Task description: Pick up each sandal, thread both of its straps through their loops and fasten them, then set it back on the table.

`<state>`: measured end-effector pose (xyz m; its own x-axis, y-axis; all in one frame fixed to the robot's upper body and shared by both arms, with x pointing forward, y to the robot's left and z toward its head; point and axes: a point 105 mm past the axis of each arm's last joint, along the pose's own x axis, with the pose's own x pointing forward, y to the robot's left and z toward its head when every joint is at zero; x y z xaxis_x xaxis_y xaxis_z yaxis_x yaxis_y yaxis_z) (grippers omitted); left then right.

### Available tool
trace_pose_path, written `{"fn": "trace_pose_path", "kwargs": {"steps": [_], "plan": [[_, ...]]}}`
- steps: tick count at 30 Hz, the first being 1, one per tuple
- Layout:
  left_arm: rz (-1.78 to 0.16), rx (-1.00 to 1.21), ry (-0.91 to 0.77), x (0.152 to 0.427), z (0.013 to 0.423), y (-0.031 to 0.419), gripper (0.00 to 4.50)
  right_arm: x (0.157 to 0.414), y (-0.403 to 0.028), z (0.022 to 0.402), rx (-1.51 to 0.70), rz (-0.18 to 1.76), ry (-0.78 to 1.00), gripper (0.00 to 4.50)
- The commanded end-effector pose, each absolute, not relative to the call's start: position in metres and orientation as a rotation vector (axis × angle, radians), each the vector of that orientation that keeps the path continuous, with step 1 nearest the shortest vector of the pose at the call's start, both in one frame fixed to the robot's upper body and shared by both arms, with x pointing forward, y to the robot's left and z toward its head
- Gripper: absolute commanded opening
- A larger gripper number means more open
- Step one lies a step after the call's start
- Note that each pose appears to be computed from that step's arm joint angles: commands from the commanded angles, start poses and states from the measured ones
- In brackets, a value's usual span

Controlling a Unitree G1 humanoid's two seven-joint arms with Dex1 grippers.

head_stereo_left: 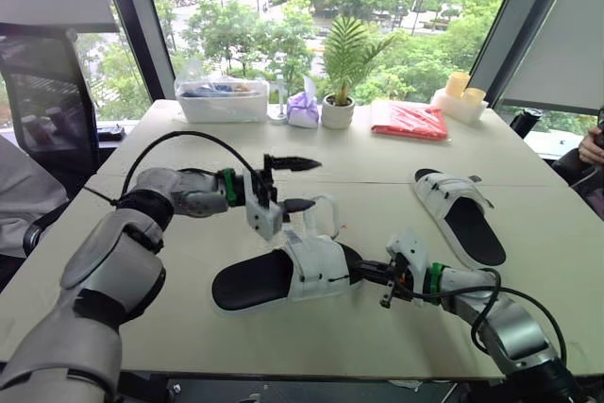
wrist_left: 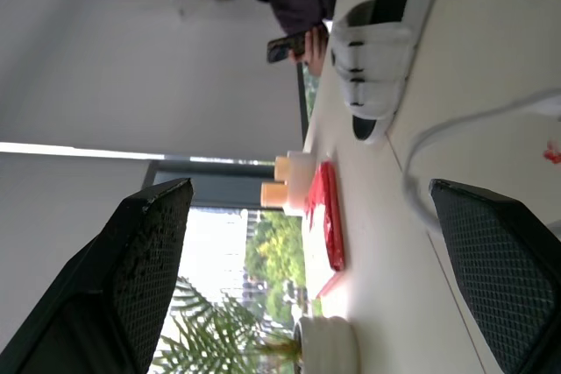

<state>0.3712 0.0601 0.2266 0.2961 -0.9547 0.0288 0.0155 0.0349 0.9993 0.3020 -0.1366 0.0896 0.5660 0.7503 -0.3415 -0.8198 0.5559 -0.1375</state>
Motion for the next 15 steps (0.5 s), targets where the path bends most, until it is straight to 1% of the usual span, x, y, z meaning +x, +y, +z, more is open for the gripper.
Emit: {"fn": "trace_pose_path", "kwargs": {"steps": [1,3,4,8,10,12,15], "plan": [[-0.982,0.913,-0.684,0.386,0.261,0.065,4.44,0.302,-0.138,0.08,-0.301,0.932,0.29,0.0],[-1.071,0.604,-0.447,0.383,0.27,0.065,4.44,0.303,-0.138,0.078,-0.298,0.933,0.291,0.0],[-1.141,0.468,-0.33,0.373,0.269,0.061,4.44,0.303,-0.137,0.078,-0.296,0.933,0.292,0.0],[-1.307,0.132,-0.006,0.328,0.262,0.046,4.44,0.305,-0.134,0.077,-0.291,0.936,0.287,0.0],[-1.35,0.022,0.123,0.307,0.255,0.041,4.44,0.306,-0.133,0.077,-0.289,0.937,0.284,0.0],[-1.36,-0.04,0.211,0.294,0.249,0.038,4.44,0.307,-0.133,0.077,-0.289,0.938,0.283,0.0],[-1.314,-0.064,0.328,0.288,0.233,0.037,4.44,0.309,-0.133,0.077,-0.29,0.937,0.282,0.0]]}}
